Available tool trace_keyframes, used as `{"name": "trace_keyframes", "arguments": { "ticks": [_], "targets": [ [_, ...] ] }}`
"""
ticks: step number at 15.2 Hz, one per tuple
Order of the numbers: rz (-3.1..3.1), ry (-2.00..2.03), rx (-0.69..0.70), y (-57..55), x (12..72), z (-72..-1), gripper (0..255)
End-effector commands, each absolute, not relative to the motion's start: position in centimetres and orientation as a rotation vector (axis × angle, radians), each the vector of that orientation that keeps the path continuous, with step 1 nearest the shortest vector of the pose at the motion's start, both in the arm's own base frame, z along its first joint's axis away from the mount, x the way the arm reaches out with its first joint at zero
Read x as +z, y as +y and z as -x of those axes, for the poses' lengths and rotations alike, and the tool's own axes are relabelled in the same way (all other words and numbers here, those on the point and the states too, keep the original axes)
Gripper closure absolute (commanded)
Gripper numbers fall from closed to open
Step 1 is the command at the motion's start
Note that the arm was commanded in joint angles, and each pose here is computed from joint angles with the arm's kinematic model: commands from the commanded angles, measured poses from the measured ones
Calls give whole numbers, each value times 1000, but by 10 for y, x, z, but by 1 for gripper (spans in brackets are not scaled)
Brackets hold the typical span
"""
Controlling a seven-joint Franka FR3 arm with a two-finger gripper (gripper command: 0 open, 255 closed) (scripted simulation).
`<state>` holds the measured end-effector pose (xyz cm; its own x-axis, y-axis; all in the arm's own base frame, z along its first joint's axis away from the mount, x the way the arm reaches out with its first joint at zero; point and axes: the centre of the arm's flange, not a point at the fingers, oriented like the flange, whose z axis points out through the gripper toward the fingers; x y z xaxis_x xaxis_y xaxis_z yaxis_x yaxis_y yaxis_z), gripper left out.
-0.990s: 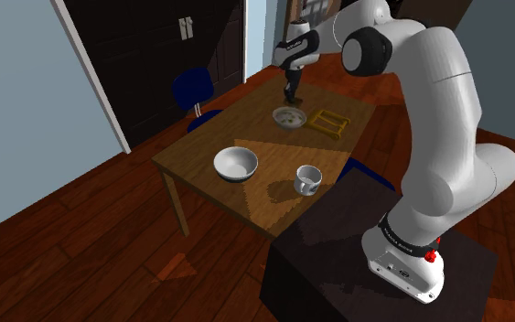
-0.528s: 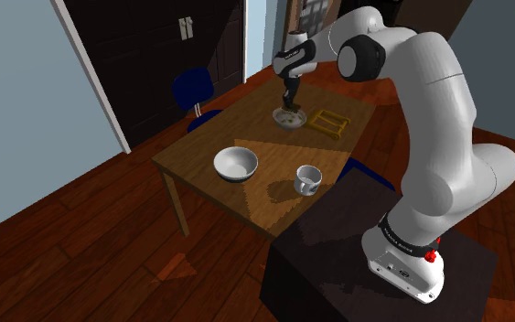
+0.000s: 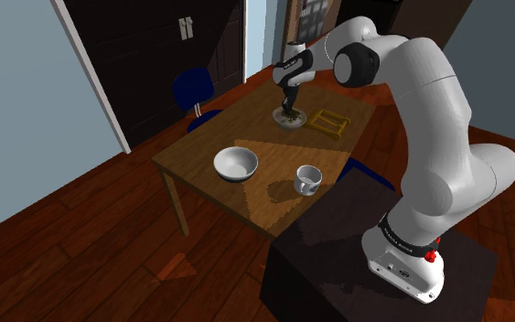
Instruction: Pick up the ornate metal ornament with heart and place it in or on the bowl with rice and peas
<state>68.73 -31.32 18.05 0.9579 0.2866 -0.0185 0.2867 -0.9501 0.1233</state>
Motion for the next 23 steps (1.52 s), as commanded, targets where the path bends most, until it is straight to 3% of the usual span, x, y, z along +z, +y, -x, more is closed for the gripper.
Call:
{"name": "trace_keyframes", "arguments": {
  "ticks": [1,7,8,13,17,23],
  "targets": [
    [-2984,438,0,-314,177,-687,255],
    [-2984,438,0,-314,177,-687,255],
    [-2984,438,0,-314,177,-688,0],
    [-2984,438,0,-314,177,-687,0],
    [-2984,438,0,-307,227,-687,0],
    [-2984,438,0,-307,227,-687,0]
  ]
}}
